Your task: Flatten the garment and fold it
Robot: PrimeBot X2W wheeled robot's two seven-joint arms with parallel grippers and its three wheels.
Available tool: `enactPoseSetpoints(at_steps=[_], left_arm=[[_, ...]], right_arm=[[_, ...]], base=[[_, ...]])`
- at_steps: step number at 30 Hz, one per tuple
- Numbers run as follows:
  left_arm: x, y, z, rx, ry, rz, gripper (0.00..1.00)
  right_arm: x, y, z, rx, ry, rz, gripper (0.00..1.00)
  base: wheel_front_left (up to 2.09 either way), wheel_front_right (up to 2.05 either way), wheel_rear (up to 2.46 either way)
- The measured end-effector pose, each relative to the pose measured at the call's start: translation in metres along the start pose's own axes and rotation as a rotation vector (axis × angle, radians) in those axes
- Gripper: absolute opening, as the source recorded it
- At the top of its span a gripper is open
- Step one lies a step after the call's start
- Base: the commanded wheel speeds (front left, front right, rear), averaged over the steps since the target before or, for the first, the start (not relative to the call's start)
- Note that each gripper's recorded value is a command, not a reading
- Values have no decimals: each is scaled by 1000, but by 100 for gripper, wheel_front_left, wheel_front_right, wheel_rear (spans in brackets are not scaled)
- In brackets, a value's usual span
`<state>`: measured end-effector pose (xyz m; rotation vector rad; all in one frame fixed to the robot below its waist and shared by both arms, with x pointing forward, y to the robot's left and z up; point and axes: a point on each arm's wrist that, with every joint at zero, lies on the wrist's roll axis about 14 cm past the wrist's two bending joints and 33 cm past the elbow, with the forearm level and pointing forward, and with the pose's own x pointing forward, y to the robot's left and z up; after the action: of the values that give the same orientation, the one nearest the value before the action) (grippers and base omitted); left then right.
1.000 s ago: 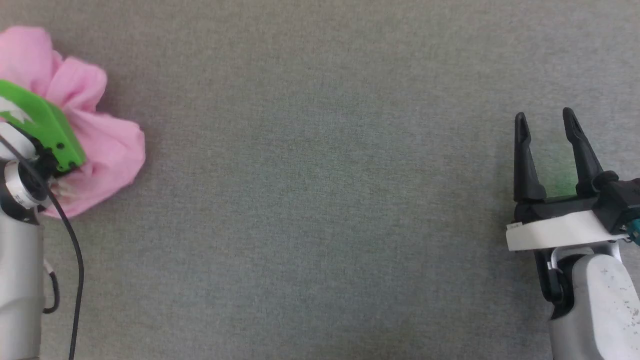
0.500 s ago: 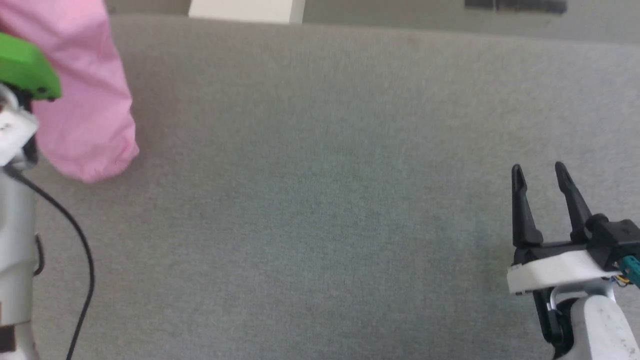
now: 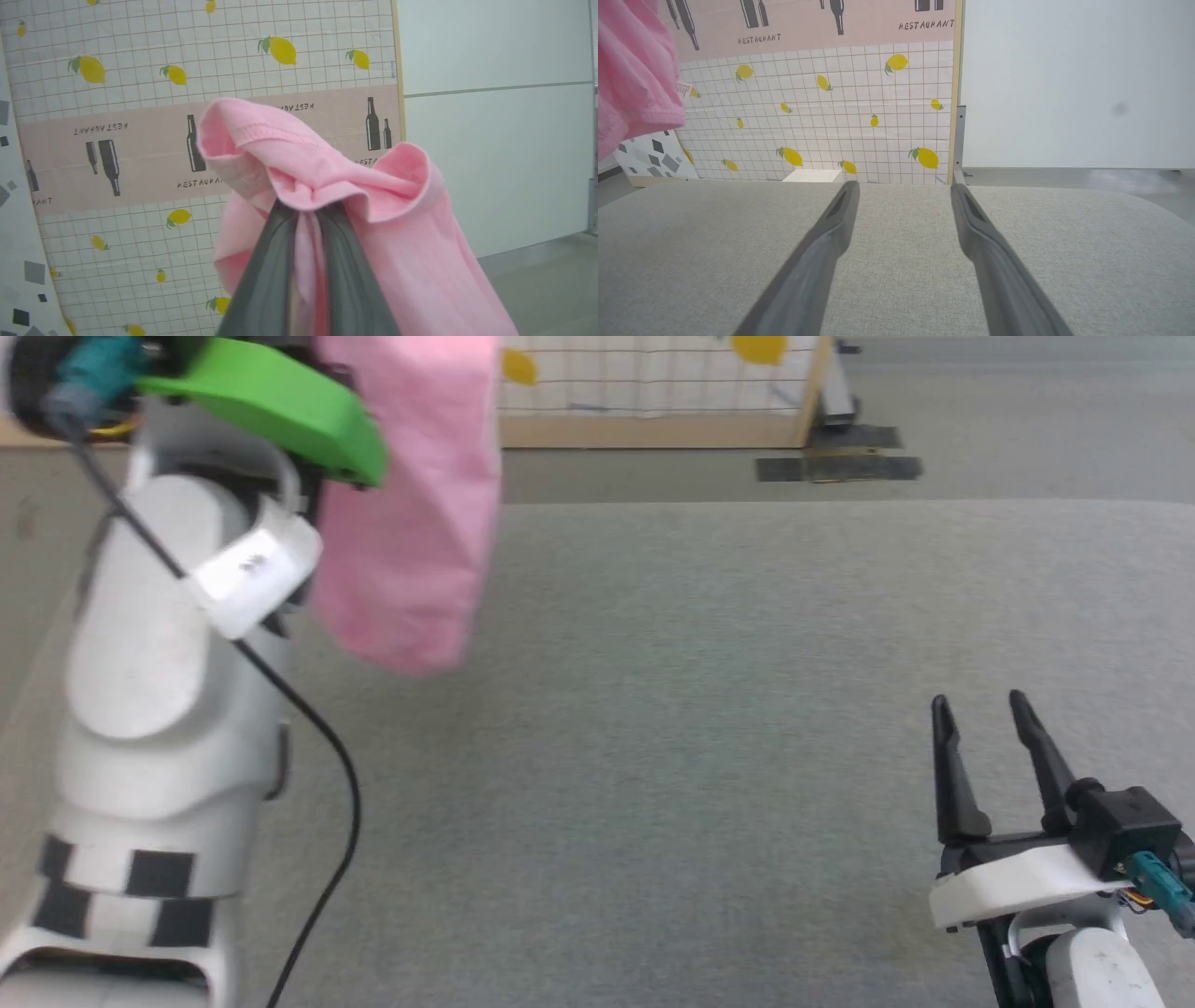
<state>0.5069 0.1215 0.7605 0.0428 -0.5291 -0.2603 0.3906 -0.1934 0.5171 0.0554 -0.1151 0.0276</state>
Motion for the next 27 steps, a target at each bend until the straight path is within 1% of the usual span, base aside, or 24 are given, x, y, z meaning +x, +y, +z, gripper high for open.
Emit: enactPoseSetpoints(at_steps=[4, 7, 10, 12, 14, 16, 20, 23, 25, 27], left_arm=[[11, -58, -5, -147, 3, -114, 0], [11, -101, -22, -258, 61, -192, 0], [-3, -139, -62, -343, 210, -251, 0], [-24, -167, -100, -391, 361, -291, 0], [-51, -192, -135, -379, 508, -346, 0], [-87, -216, -173, -364, 684, -407, 0], [-153, -243, -227, -321, 967, -503, 0], [-199, -253, -253, -271, 1148, -579, 0], [-220, -260, -259, -273, 1235, -627, 0], [-232, -266, -259, -270, 1291, -668, 0]], right_arm=[[-14, -16, 5, -10, -5, -47, 100], [-24, -27, 8, -17, -10, -84, 100], [-35, -39, 12, -25, -14, -121, 100], [-41, -47, 14, -30, -17, -148, 100], [-46, -53, 15, -34, -18, -169, 100], [-51, -59, 15, -36, -16, -189, 100], [-54, -66, 11, -33, -2, -212, 100], [-54, -68, 7, -30, 12, -220, 100], [-54, -68, 5, -26, 18, -222, 100], [-54, -68, 4, -22, 20, -223, 100]], base=[[0, 0, 0], [0, 0, 0], [0, 0, 0], [0, 0, 0], [0, 0, 0], [0, 0, 0], [0, 0, 0], [0, 0, 0], [0, 0, 0], [0, 0, 0]])
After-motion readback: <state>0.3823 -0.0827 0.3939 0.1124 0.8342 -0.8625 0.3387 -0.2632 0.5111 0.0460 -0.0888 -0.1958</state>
